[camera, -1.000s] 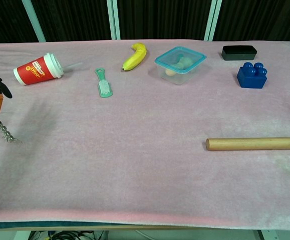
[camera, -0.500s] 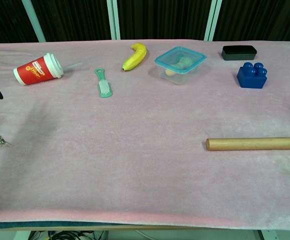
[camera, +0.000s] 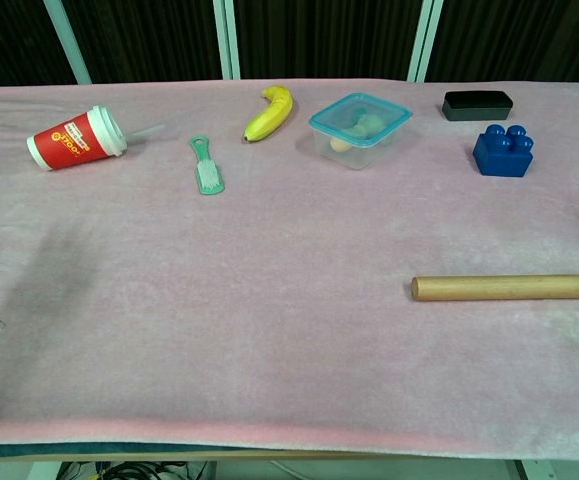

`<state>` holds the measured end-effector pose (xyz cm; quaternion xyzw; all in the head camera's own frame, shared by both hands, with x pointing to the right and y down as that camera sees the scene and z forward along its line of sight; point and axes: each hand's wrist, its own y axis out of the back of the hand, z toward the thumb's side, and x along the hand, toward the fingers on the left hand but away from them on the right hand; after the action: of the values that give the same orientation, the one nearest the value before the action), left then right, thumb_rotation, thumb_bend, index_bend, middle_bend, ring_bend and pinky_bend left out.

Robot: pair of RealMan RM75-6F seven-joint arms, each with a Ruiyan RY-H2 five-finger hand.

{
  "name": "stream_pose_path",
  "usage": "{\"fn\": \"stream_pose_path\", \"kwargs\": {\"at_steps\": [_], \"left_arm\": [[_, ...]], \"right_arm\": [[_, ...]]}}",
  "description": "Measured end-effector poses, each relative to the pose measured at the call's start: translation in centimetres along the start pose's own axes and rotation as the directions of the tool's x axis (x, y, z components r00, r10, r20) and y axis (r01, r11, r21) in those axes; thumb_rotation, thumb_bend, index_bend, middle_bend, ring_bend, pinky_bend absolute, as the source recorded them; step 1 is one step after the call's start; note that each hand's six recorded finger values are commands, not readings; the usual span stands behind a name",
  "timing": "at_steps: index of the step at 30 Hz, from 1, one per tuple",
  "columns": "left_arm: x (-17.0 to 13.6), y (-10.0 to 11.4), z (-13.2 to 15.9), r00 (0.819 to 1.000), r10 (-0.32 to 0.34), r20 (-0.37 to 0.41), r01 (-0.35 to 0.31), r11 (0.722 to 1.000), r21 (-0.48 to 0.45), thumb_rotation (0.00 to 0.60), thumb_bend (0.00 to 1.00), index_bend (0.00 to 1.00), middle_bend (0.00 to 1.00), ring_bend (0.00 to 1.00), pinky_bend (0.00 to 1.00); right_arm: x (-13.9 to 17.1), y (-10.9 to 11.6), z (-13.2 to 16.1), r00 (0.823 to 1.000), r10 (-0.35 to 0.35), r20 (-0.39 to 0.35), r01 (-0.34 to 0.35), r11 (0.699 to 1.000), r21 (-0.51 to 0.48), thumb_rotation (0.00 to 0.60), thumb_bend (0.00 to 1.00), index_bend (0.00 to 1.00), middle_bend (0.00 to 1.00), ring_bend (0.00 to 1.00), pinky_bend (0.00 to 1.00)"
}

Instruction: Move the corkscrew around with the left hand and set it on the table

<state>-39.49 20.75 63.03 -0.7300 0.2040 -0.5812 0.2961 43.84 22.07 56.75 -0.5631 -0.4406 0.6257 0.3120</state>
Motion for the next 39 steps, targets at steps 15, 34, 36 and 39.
{"fn": "stream_pose_path", "kwargs": {"at_steps": [15, 34, 36, 39], "left_arm": [[-0.3, -1.0, -0.6, 1.0, -0.014, -0.008, 0.014, 1.0, 0.019, 0.6, 0.46, 0.59, 0.22, 0.0, 0.0], [-0.2, -1.3, -0.7, 1.0, -0.018, -0.014, 0.018, 0.999, 0.026, 0.6, 0.46, 0.59, 0.22, 0.0, 0.0], [-0.2, -1.3, -0.7, 1.0, -0.016, -0.012, 0.016, 1.0, 0.025, 0.6, 0.46, 0.59, 0.22, 0.0, 0.0], [-0.2, -1.0, -0.5, 1.0, -0.009, -0.007, 0.01, 1.0, 0.022, 0.6, 0.46, 0.59, 0.22, 0.0, 0.0]], "right_arm": [[0.0, 0.0, -0.1, 1.0, 0.001, 0.006, -0.001, 1.0, -0.001, 0.6, 0.09, 0.0, 0.0, 0.12, 0.21], [0.0, 0.0, -0.1, 1.0, -0.001, 0.006, 0.001, 1.0, 0.0, 0.6, 0.09, 0.0, 0.0, 0.12, 0.21], [0.0, 0.0, -0.1, 1.0, -0.002, 0.005, 0.002, 1.0, 0.0, 0.6, 0.09, 0.0, 0.0, 0.12, 0.21], [0.0, 0.1, 0.0, 1.0, -0.003, 0.004, 0.003, 1.0, 0.001, 0.6, 0.09, 0.0, 0.0, 0.12, 0.21]]}}
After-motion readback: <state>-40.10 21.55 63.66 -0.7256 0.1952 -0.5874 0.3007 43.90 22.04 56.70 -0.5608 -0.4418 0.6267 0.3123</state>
